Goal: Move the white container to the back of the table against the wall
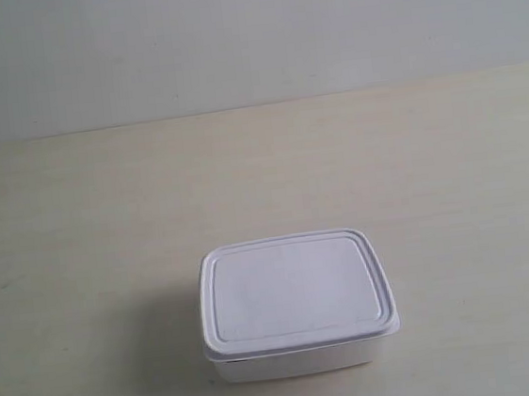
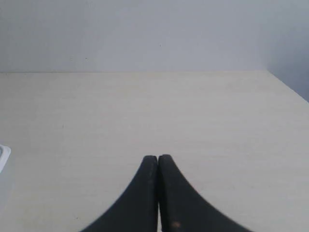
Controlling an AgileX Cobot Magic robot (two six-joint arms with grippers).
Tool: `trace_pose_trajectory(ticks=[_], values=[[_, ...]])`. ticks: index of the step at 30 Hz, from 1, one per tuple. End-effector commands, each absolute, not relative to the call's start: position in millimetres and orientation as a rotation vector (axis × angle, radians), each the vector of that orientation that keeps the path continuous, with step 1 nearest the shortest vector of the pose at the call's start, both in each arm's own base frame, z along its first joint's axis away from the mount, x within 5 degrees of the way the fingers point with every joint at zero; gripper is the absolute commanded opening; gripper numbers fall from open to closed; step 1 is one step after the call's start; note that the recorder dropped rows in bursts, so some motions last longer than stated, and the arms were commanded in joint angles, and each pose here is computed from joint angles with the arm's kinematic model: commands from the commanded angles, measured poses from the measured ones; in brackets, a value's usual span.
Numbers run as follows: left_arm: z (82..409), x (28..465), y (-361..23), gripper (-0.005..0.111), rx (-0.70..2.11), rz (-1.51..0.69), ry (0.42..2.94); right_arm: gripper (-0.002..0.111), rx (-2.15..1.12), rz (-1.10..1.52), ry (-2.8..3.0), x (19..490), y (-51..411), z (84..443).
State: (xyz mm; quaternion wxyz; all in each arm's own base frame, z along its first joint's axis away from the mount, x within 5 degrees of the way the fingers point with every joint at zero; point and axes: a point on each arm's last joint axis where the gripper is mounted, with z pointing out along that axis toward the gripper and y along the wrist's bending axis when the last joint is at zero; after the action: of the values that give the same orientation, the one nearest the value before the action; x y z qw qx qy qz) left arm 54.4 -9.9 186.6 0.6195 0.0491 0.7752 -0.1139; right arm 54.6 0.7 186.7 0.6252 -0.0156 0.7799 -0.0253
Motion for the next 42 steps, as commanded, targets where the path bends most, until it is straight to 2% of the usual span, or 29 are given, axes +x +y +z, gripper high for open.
trace_pose_trajectory(ticks=[1,11,19,25,31,38,42], values=[[187,54,-10,0.0,0.11,-0.263,1.775,0.0,-0.032,-0.062,1.783,55,0,186],[189,54,-10,0.0,0.113,-0.27,1.76,0.0,0.034,0.001,1.709,56,1,193],[218,52,-21,0.0,0.176,-0.405,1.43,0.0,0.141,0.028,1.477,56,-4,213],[228,48,-23,0.0,0.195,-0.45,1.312,0.0,0.351,0.222,1.396,55,-7,218],[228,48,-23,0.0,0.149,-0.508,1.324,0.0,0.351,0.222,1.396,55,-7,218],[228,49,-23,0.0,-0.026,-0.722,1.356,0.0,0.478,0.365,1.359,55,-8,218],[215,53,-18,0.0,-0.198,-0.736,1.541,0.0,0.454,0.396,1.416,55,-3,220]])
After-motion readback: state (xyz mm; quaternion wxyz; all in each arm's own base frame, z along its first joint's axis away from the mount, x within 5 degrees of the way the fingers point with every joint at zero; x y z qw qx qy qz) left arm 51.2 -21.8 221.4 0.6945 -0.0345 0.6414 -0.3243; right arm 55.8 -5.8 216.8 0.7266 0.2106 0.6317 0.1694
